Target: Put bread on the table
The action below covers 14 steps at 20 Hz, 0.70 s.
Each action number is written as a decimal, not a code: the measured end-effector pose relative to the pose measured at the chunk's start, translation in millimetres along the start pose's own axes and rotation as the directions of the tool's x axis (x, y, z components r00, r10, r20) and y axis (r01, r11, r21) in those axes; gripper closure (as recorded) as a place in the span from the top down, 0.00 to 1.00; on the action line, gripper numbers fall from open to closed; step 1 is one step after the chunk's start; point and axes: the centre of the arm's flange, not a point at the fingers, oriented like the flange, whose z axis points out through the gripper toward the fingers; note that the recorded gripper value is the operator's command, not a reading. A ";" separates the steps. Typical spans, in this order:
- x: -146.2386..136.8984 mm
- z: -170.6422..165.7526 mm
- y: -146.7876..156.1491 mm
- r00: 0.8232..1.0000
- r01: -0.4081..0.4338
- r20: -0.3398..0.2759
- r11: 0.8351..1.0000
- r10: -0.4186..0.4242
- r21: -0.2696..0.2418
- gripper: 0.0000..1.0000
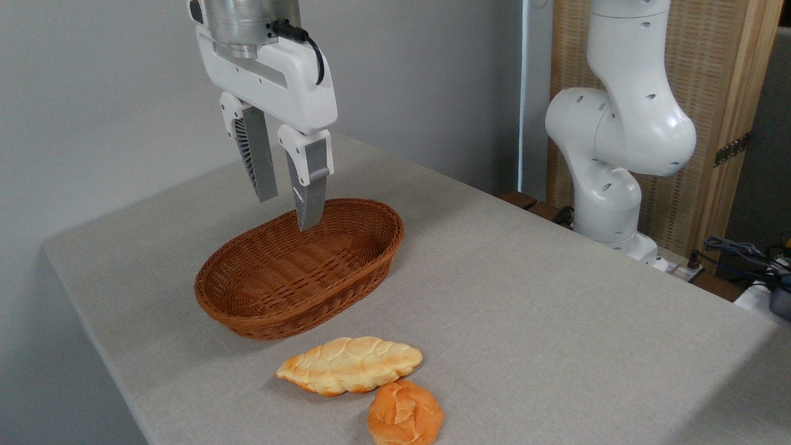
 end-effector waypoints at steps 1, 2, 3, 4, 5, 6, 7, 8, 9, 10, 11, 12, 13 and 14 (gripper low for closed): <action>0.0 -0.1 0.0 1.000 0.000 0.001 1.000 0.000 0.002 1.00; -0.1 0.0 -0.1 1.000 0.000 0.003 1.000 0.000 0.003 1.00; -0.3 0.2 -0.4 1.000 -0.001 0.007 1.000 0.001 0.008 1.00; -0.5 0.5 -0.3 1.000 -0.004 0.014 1.000 0.003 0.014 1.00; -0.1 1.4 1.2 1.000 -0.007 0.023 1.000 0.007 0.014 1.00; 0.9 2.9 3.5 0.999 -0.008 0.032 1.000 0.008 0.012 1.00; 2.1 4.1 5.1 0.999 -0.006 0.037 1.000 0.005 0.012 1.00; 3.1 4.9 6.1 0.999 -0.003 0.040 1.000 0.002 0.013 1.00; 3.8 5.4 6.8 0.999 -0.002 0.042 1.000 0.001 0.014 1.00; 4.1 5.8 7.1 0.999 -0.002 0.043 1.000 0.001 0.014 1.00; 4.1 6.0 7.0 0.999 -0.002 0.044 1.000 0.001 0.014 1.00; 4.1 6.2 6.8 0.999 -0.002 0.044 1.000 0.001 0.013 1.00; 4.0 6.2 6.7 0.999 -0.001 0.044 1.000 0.001 0.013 1.00; 3.9 6.2 6.5 0.999 -0.001 0.044 1.000 0.000 0.013 1.00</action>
